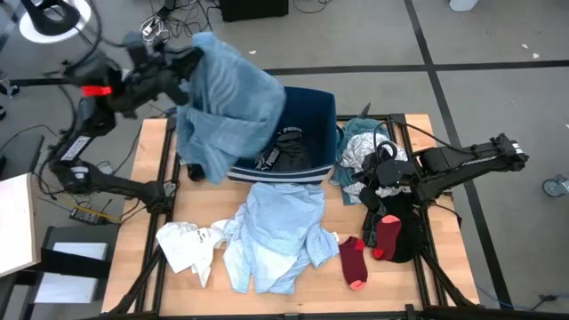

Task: Sort clothes
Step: Put the blue shirt into the bin, then put the top black underwear into the bin

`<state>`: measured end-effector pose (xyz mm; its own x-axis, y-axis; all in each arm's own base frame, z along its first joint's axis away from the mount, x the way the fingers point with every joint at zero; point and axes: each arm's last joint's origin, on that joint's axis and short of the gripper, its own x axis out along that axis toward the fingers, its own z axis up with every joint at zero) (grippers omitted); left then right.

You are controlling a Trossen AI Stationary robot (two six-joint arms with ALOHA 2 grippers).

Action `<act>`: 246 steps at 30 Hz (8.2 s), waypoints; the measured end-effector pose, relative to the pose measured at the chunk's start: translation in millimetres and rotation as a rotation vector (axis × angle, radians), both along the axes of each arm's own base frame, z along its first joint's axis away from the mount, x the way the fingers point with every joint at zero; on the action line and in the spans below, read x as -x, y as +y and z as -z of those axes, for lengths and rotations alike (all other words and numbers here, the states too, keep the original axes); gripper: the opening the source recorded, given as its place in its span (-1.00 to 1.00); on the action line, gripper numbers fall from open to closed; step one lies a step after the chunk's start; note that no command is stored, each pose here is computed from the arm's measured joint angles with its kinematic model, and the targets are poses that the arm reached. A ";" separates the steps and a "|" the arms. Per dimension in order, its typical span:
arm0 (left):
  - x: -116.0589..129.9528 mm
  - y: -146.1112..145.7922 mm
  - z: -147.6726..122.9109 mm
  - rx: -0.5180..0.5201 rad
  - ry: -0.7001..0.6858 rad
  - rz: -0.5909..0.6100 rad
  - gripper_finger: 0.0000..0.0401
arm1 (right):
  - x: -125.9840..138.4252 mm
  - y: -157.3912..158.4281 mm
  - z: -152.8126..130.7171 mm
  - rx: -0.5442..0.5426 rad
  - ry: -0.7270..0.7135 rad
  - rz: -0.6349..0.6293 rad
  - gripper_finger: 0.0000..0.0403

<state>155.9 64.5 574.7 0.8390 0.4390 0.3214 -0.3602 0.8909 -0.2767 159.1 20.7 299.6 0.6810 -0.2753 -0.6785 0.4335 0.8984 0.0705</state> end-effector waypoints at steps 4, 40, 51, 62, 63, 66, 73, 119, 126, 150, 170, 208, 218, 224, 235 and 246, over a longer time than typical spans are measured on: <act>-34.8 12.1 -2.4 -0.006 0.030 0.051 -1.00 | 0.0 0.0 0.0 0.000 -0.001 0.000 -0.98; -129.6 56.3 220.6 0.465 1.250 0.102 -0.47 | -2.5 0.6 -2.4 -0.009 -0.036 0.000 -0.98; -127.0 58.5 232.5 0.448 1.311 -0.006 -0.35 | -2.5 0.6 -2.4 -0.009 -0.036 -0.001 -0.98; -161.0 70.0 235.3 0.396 1.106 0.075 -0.35 | -2.5 0.6 -2.4 -0.008 -0.036 -0.002 -0.98; -166.5 71.8 240.9 0.405 1.107 0.092 -0.35 | -2.5 0.6 -2.3 -0.007 -0.035 -0.002 -0.98; -181.6 76.7 263.7 0.444 1.152 0.149 -0.35 | -2.5 0.6 -2.4 -0.004 -0.034 -0.005 -0.98; -209.4 94.2 331.2 0.612 1.280 0.112 -0.35 | -2.5 0.6 -2.4 -0.004 -0.035 -0.005 -0.98; -41.4 -28.5 164.0 0.140 0.745 0.072 -0.35 | -1.9 0.4 -1.8 0.000 -0.025 -0.007 -0.98; 24.8 -48.2 183.0 0.129 0.524 0.145 -0.35 | -1.9 0.4 -1.8 0.005 -0.023 -0.013 -0.98; 106.9 -51.6 255.8 0.336 0.521 -0.003 -0.35 | -2.6 0.6 -2.4 0.004 -0.032 -0.013 -0.98; 70.7 -53.8 253.1 0.289 0.593 0.067 -0.87 | -3.0 0.4 -3.0 0.009 -0.040 -0.006 -0.98; -106.0 23.0 282.0 0.145 0.367 0.109 -0.69 | -7.3 1.2 -7.6 0.023 -0.097 -0.026 -0.98; -92.9 20.7 265.9 0.151 0.300 0.211 -0.41 | -7.2 1.2 -7.5 0.022 -0.096 -0.026 -0.98; -75.2 12.8 253.3 0.142 0.302 0.215 -0.41 | -6.3 1.2 -6.3 0.020 -0.080 -0.031 -0.98; -6.1 -27.9 230.6 0.081 0.400 0.251 -0.41 | 1.1 5.7 -1.6 -0.075 -0.023 -0.036 -0.98; 34.3 -65.5 240.8 0.119 0.547 0.260 -0.45 | -11.4 18.8 4.6 -0.119 -0.018 -0.045 -0.98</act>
